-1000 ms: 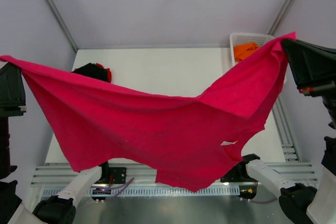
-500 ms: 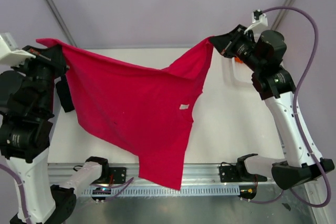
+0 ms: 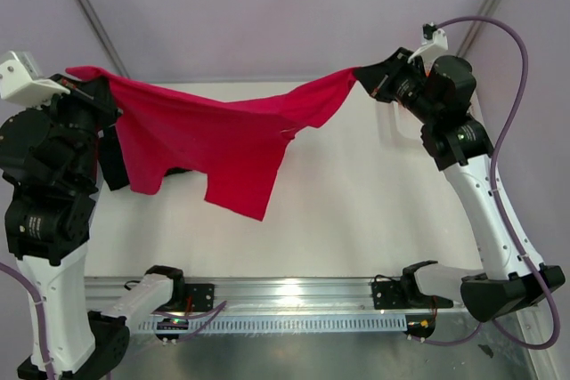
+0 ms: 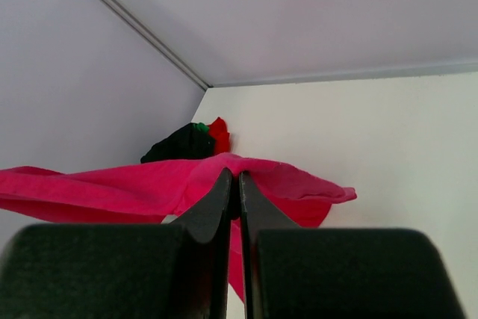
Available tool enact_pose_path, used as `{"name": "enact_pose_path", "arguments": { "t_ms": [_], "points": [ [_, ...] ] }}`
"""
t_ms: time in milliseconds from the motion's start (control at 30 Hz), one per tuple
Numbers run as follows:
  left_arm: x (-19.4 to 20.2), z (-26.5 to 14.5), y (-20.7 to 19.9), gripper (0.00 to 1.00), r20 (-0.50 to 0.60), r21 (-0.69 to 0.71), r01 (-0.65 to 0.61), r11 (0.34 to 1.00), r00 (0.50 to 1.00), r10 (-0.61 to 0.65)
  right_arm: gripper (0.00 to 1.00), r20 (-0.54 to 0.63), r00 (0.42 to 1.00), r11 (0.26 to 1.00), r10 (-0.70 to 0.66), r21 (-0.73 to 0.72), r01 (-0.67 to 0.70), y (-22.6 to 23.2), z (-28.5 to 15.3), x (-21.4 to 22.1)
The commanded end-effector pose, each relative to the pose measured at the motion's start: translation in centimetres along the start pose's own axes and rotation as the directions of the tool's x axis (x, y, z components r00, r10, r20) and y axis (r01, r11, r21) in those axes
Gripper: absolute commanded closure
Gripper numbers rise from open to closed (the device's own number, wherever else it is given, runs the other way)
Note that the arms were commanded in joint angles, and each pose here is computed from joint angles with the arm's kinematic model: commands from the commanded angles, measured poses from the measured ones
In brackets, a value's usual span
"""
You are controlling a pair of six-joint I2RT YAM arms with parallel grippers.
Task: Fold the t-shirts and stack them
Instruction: Flatten out the tshirt
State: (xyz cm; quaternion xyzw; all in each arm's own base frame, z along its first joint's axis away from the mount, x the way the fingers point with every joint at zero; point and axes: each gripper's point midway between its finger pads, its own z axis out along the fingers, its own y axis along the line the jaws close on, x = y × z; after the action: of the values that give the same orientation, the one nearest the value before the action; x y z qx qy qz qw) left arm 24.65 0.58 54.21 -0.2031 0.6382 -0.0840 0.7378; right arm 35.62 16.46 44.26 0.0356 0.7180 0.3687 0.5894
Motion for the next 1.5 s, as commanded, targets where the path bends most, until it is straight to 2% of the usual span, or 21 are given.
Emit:
{"name": "enact_pose_path", "arguments": {
  "t_ms": [0,400,600,633,900,1167,1267,1333,1433,1467],
  "points": [
    [-1.8,-0.2,-0.2,1.0,0.066,0.008,0.012,1.0,0.998,-0.013,0.97,0.068,0.997,0.999,-0.038,-0.022,0.04,0.8,-0.5,-1.6],
    [-2.4,-1.2,-0.7,1.0,0.063,0.039,0.034,0.999,0.997,-0.036,0.97,0.089,0.995,0.997,-0.052,-0.057,0.057,2.8,-2.6,-3.1],
    [-6.5,-6.3,-4.4,1.0,0.074,0.269,0.112,0.957,0.988,-0.136,0.97,0.199,0.977,0.957,-0.083,-0.259,0.134,9.7,-9.4,-6.5],
    [-8.2,-8.3,-5.1,1.0,0.1,0.321,0.131,0.938,0.98,-0.171,0.97,0.22,0.972,0.942,-0.088,-0.298,0.152,11.3,-11.3,-7.2],
    [-11.7,-13.2,-5.8,1.0,0.15,0.432,0.184,0.883,0.951,-0.271,0.97,0.414,0.904,0.895,-0.105,-0.357,0.268,17.6,-21.6,-12.5],
    [-13.9,-16.9,-5.7,1.0,0.189,0.5,0.208,0.841,0.921,-0.341,0.97,0.495,0.869,0.86,0.018,-0.45,0.239,21.2,-28.8,-14.4],
    [-13.7,-16.5,-5.2,1.0,0.202,0.475,0.207,0.855,0.92,-0.335,0.97,0.501,0.865,0.86,0.043,-0.459,0.223,21.4,-29.5,-14.6],
    [-12.6,-14.9,-4.7,1.0,0.193,0.425,0.209,0.881,0.93,-0.314,0.97,0.488,0.872,0.877,0.046,-0.437,0.198,20.6,-28.4,-14.5],
    [-8.9,-10.5,-3.4,1.0,0.151,0.302,0.195,0.933,0.957,-0.249,0.97,0.434,0.9,0.916,0.048,-0.379,0.133,18.0,-24.3,-13.4],
    [-7.7,-9.0,-3.0,1.0,0.141,0.265,0.186,0.946,0.963,-0.229,0.97,0.386,0.921,0.935,0.048,-0.343,0.095,16.2,-21.5,-12.2]
  ]
}}
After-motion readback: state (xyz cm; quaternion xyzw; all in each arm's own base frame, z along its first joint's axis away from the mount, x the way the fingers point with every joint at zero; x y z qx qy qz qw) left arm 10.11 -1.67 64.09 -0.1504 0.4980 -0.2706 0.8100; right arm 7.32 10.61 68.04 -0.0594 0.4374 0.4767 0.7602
